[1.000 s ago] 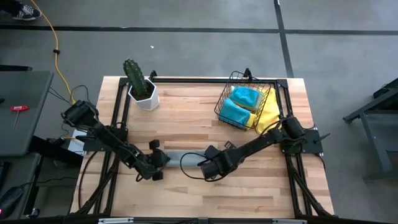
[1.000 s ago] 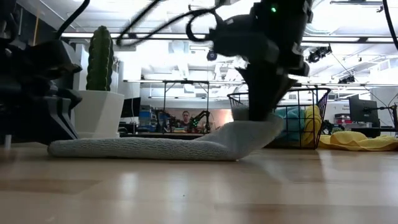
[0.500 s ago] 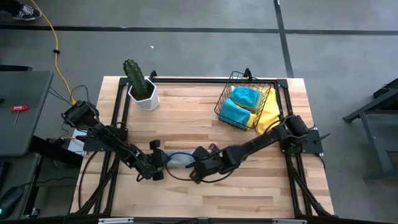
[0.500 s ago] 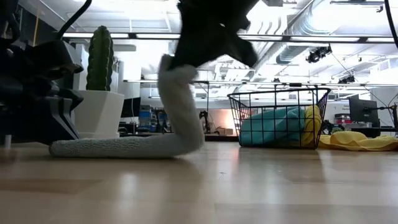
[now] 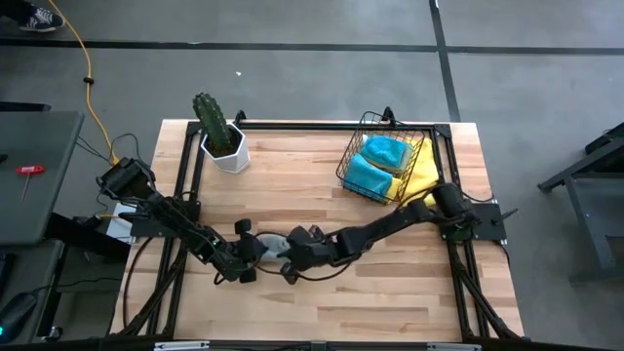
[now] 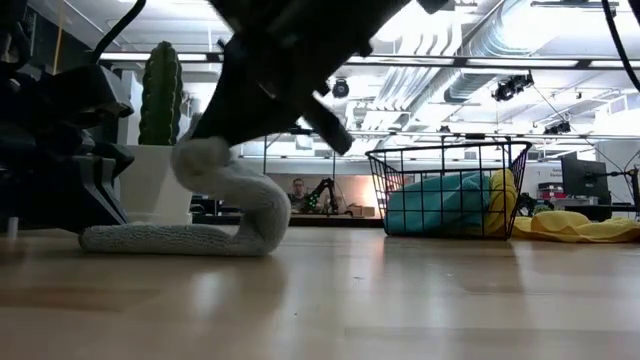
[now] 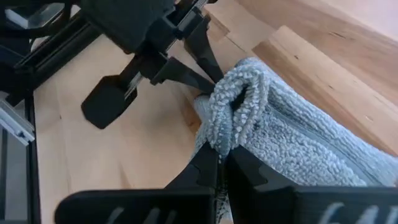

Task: Fold microfiber towels
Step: Fold the gray microfiber towel

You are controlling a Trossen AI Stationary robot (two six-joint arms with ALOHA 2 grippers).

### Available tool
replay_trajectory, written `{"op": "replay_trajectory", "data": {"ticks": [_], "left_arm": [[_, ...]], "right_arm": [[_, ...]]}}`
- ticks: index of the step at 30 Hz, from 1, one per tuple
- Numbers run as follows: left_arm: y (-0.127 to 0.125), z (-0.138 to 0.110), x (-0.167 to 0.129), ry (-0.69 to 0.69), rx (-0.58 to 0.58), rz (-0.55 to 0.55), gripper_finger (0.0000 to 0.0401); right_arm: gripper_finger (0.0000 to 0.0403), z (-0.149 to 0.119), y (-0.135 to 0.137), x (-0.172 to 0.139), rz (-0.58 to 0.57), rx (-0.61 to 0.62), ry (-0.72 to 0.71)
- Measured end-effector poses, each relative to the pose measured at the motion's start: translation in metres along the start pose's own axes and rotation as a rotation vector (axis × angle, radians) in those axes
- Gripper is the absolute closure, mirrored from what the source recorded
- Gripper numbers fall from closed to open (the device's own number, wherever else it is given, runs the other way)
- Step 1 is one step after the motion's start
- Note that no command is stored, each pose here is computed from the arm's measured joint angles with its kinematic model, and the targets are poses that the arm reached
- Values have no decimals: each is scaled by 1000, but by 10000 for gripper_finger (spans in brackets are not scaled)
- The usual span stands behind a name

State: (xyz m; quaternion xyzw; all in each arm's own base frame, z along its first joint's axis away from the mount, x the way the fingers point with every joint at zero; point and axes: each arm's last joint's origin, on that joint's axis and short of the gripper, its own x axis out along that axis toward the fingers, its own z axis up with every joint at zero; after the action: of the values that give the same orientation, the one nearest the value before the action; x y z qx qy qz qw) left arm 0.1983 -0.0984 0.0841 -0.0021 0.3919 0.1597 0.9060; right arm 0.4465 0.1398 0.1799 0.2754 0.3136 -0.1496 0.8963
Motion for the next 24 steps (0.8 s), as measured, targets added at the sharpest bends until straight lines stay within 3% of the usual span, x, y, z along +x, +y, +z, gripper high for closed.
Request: {"op": "replay_trajectory", "data": {"ticks": [11, 24], "left_arm": [[0, 0, 0, -11, 0, 7, 401], [-1, 0, 0, -21, 11, 8, 401]], "right_arm": [[403, 11, -8, 26, 76, 56, -97], [391, 5, -14, 37, 63, 110, -88]]}}
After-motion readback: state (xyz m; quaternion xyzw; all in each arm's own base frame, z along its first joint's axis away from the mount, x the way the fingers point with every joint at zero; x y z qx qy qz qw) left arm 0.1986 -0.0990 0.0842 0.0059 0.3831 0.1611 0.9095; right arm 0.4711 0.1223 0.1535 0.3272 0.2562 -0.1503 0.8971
